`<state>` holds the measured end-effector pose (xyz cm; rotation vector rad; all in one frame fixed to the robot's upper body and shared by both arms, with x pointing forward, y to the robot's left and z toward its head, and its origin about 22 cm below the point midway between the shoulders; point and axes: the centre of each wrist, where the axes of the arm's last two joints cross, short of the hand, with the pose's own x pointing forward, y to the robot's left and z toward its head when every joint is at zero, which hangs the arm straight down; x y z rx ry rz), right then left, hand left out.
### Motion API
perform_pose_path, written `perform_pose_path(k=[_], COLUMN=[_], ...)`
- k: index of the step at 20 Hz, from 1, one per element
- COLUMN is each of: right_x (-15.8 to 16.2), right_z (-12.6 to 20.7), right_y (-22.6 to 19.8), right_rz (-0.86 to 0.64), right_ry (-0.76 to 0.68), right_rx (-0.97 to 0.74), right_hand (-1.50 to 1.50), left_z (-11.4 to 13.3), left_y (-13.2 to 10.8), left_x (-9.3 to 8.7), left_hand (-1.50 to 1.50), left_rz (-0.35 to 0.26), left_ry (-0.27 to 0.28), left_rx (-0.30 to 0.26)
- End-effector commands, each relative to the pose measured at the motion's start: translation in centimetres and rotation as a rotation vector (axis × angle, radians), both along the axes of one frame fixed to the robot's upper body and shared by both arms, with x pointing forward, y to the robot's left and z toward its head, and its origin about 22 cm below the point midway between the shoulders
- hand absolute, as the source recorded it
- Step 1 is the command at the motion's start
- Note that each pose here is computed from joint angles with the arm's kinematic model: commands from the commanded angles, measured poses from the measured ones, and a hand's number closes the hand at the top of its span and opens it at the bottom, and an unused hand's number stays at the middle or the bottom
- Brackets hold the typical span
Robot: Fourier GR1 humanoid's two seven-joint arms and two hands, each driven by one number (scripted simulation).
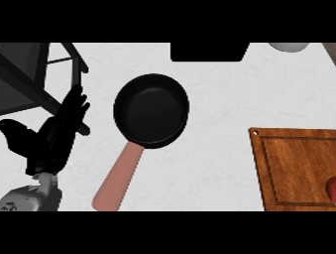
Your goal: Pick the pear from the cutting board and place it in the pot
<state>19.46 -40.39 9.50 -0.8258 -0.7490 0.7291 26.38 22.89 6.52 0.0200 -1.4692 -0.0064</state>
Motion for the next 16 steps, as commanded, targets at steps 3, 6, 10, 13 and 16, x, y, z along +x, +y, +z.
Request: perform_pose_path(k=[3,6,10,13,16], right_x=[1.3,1.9,0.4,4.0,1.1], right_z=[-2.6,-1.1,-4.1,-4.0,-5.1], right_y=[1.2,0.5,-0.8,-0.9,-0.3], right_rz=[0.045,0.010,0.013,0.023,0.005], right_ry=[0.052,0.115,0.164,0.174,0.171], right_rx=[-0.045,-0.067,-0.068,-0.092,-0.068], right_hand=[-1.50,-1.50,-1.50,-1.50,-1.50], left_z=[-0.7,-0.2,1.6,-0.2,0.1], left_y=[-0.4,-1.1,-0.9,0.8,0.8], left_x=[1.4,0.3,-0.1,0.2,-2.6], left_hand=[0.00,0.00,0.00,0.00,0.00], left_rz=[-0.013,0.008,-0.015,-0.005,-0.006], left_ry=[0.010,-0.014,-0.001,-0.002,-0.002], left_rx=[0.008,0.015,-0.006,0.014,0.001])
